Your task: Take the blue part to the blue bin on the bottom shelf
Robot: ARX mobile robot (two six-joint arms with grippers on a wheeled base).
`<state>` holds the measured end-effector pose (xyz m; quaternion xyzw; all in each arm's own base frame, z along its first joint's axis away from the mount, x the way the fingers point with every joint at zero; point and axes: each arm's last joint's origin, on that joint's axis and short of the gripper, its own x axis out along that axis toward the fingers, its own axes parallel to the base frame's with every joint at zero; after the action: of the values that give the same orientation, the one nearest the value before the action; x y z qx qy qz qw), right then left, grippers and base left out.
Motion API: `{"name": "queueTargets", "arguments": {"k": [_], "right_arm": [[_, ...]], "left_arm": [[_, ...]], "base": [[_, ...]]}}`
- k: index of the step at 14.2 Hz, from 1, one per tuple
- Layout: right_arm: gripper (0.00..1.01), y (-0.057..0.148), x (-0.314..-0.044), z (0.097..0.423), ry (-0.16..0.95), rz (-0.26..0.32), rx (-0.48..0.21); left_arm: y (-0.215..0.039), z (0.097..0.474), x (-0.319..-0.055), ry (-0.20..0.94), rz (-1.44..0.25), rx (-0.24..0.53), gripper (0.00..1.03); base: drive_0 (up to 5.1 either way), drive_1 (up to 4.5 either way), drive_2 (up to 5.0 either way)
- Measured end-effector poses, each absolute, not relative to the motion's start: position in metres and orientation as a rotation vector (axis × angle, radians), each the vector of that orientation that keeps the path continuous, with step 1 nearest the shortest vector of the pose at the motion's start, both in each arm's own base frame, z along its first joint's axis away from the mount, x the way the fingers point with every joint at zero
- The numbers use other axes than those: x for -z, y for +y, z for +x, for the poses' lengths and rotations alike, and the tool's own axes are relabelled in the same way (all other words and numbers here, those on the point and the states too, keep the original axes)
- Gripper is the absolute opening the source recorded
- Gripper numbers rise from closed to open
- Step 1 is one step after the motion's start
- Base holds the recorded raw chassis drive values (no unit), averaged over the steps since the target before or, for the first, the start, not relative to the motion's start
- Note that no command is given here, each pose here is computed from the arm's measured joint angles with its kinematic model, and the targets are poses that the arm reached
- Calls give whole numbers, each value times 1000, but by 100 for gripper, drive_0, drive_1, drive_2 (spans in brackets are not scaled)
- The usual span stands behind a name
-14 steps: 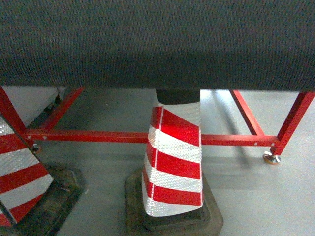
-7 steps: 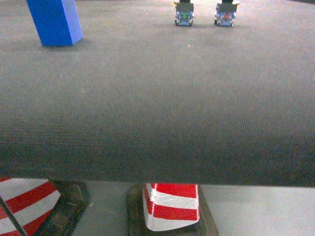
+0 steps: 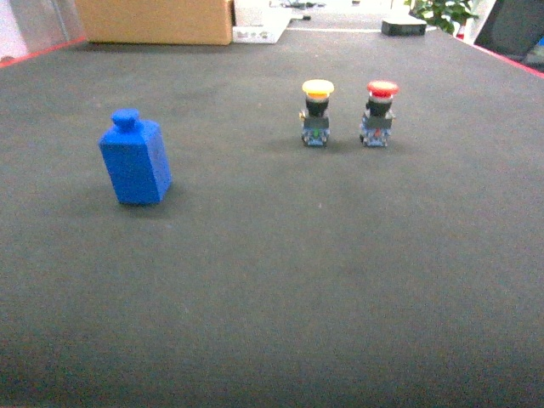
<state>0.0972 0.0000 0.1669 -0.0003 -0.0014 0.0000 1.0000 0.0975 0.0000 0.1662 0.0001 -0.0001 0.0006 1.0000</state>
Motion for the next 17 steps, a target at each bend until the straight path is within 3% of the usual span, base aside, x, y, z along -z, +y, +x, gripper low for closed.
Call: {"name": "queueTargets", "arguments": {"k": [17], "right_arm": [[98, 0, -167, 97, -3, 1, 0]], "left_arm": [[0, 97, -166, 0, 0, 1, 98]], "base": [[0, 0, 0]]}}
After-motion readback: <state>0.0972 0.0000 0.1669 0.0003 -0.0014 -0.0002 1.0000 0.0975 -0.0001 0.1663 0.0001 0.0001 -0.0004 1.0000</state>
